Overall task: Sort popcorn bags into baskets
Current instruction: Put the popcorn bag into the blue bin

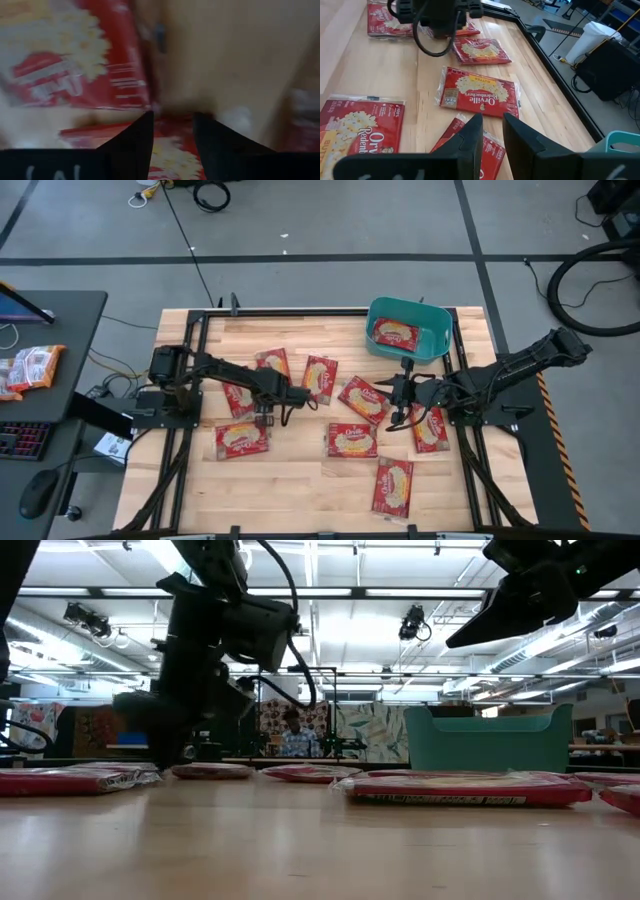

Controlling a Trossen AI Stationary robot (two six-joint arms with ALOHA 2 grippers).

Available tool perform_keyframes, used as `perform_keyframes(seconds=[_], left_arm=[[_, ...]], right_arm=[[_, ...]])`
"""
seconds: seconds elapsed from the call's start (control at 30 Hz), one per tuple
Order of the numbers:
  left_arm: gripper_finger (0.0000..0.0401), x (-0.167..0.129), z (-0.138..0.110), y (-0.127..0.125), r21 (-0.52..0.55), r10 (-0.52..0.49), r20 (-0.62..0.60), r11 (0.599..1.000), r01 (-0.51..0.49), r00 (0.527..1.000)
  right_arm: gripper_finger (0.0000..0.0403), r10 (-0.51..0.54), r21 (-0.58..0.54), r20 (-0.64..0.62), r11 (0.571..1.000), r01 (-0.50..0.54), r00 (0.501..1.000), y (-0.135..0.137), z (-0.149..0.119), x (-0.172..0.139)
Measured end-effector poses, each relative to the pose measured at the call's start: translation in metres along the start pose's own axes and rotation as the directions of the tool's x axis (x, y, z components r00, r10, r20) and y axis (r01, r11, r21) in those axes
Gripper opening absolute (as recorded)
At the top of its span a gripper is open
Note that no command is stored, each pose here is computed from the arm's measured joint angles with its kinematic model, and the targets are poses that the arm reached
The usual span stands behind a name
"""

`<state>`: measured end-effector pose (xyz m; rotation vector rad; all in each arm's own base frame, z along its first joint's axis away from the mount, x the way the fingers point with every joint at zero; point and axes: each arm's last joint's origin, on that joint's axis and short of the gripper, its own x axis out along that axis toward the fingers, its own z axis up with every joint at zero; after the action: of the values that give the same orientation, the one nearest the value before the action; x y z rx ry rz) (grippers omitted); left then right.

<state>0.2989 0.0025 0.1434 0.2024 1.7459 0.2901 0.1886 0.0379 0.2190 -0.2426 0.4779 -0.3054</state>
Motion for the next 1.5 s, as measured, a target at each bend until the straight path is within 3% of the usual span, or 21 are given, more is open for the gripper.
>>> perform_keyframes(seconds=[0.2,0.37,0.57,1.07,1.2,1.4,1.5], left_arm=[[0.0142,-0.003,0.000,-0.005,0.008,0.098,0.022,0.995,-0.099,0.995],[0.0142,-0.003,0.000,-0.012,0.110,0.196,0.063,0.973,-0.202,0.979],[0.0142,0.014,-0.006,-0.018,0.183,0.180,0.075,0.964,-0.191,0.981],[0.0140,0.016,-0.002,-0.016,0.114,0.189,0.120,0.973,-0.203,0.975],[0.0111,0.016,-0.001,-0.016,0.089,0.195,0.124,0.974,-0.206,0.973],[0.0018,0.017,0.000,-0.014,0.054,0.200,0.125,0.977,-0.208,0.972],[0.0008,0.018,0.000,-0.011,0.026,0.198,0.119,0.979,-0.203,0.973]], right_arm=[[0.0080,0.000,0.000,0.000,1.000,0.000,1.000,0.000,0.000,0.000],[0.0080,0.001,0.005,0.001,1.000,-0.001,1.000,0.000,0.000,0.000],[0.0080,0.023,0.015,0.001,1.000,-0.023,1.000,0.001,0.000,0.000],[0.0080,0.027,0.015,0.001,1.000,-0.027,1.000,0.001,0.000,0.000],[0.0080,0.027,0.015,0.001,1.000,-0.027,1.000,0.001,0.000,0.000],[0.0080,0.027,0.016,0.004,1.000,-0.027,1.000,0.001,0.000,0.000],[0.0080,0.027,0.016,0.003,1.000,-0.027,1.000,0.001,0.000,0.000]])
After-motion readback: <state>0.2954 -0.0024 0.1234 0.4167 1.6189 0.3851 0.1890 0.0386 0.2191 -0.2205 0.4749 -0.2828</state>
